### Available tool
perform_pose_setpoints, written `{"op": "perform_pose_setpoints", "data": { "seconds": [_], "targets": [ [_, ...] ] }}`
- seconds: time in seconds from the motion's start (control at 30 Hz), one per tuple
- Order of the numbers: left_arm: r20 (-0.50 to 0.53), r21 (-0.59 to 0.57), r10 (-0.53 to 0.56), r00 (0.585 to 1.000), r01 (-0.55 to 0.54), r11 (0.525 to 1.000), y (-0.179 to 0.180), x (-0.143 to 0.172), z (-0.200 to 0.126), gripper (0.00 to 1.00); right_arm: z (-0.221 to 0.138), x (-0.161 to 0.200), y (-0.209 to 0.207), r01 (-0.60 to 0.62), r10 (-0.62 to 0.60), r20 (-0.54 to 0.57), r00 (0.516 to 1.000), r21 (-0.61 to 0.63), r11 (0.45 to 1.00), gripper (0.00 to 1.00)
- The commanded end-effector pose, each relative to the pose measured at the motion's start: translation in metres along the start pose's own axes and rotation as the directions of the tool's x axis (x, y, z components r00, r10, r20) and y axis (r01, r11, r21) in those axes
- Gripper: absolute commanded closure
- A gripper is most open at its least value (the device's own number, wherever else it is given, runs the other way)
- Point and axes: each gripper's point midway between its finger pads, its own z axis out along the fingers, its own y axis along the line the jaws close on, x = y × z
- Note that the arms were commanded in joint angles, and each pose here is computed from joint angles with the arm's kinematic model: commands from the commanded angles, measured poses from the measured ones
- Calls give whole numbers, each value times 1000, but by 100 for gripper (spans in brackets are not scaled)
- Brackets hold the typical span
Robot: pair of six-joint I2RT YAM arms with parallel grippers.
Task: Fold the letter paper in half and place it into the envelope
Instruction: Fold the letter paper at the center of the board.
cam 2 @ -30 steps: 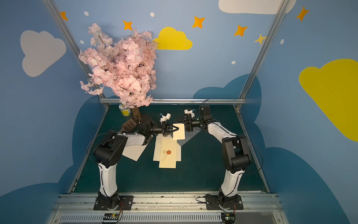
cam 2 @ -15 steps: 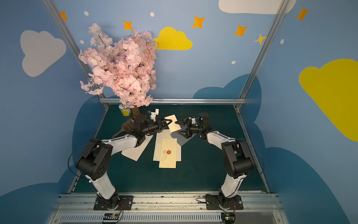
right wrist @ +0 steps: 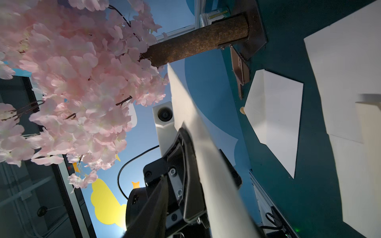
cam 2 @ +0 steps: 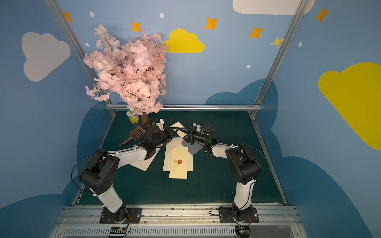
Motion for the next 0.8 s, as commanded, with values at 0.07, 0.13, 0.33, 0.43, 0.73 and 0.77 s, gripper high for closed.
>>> {"op": "perform_pose_setpoints", "data": {
  "seconds": [0.07, 0.13, 0.33, 0.43, 0.73, 0.77],
  "targets": [
    [9, -2, 26, 1000, -26, 1000, -2, 3, 1, 97, -1, -3, 15, 49, -49, 1, 999, -42, 998, 95],
    [-20, 4, 43, 999, -43, 999, -4, 7, -2, 91, -7, -6, 15, 58, -58, -1, 998, -36, 998, 100],
    [-174, -8, 26, 984, -28, 1000, 13, 18, -9, 27, -23, -1, 14, 107, -107, -92, 990, 0, 994, 100],
    [-230, 8, 37, 972, -36, 999, 18, 19, -16, 0, -25, 9, 9, 125, -119, -191, 974, 20, 992, 100],
    [-431, 105, 151, 889, -116, 988, 24, 19, -31, 0, -49, 41, -1, 202, -166, -429, 888, 40, 979, 100],
    [-442, 125, 163, 882, -119, 985, 22, 18, -31, 0, -51, 45, -1, 211, -167, -442, 881, 53, 976, 100]
  ]
}}
